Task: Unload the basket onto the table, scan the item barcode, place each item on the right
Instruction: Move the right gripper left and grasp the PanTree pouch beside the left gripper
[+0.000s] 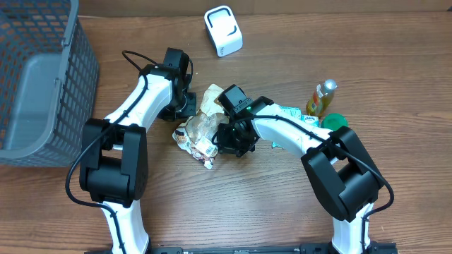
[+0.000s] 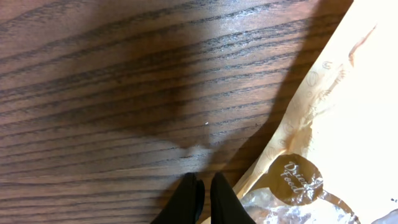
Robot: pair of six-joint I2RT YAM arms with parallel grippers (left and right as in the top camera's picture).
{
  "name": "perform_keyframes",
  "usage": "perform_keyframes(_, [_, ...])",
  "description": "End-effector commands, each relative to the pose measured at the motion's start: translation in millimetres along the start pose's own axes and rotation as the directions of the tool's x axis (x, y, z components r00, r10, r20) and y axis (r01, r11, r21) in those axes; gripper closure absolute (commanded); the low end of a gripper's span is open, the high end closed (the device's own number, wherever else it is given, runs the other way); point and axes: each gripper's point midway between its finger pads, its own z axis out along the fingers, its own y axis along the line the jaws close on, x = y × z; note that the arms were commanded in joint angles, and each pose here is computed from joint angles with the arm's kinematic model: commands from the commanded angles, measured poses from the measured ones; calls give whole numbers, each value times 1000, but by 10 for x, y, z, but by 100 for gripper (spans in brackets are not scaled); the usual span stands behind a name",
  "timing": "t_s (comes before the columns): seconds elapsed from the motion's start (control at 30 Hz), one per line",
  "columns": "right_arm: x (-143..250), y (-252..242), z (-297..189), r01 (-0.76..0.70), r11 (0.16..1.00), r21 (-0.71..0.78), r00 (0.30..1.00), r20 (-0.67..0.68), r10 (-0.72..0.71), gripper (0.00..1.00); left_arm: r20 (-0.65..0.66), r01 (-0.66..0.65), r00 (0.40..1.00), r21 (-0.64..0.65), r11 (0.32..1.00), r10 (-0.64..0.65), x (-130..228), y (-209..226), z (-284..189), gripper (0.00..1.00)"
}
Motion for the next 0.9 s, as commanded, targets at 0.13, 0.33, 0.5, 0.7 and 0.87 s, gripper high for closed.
perform_keyframes(0.13, [-1,39,-1,-5,1000,-20,1000,-12,5,75,-11,13,1000,-13,1000,-13,34,32,4,90])
perform_keyframes(0.33, [19,66,-1,-5,999,-35,1000,-23,4,73,-26,14,1000,-16,1000,-14,71,40,4,90])
perform_keyframes(0.5, [31,79,-2,-5,999,-43,1000,-30,4,71,-26,13,1000,-16,1000,-13,70,39,4,87])
perform_keyframes(0.7, [45,98,-2,-5,999,-52,999,-37,3,62,-26,13,1000,-16,1000,-13,70,39,4,87])
perform_keyframes(0.87, [63,162,-8,-1,996,-87,999,-52,-4,57,-26,13,1000,-17,1000,-14,70,41,4,84])
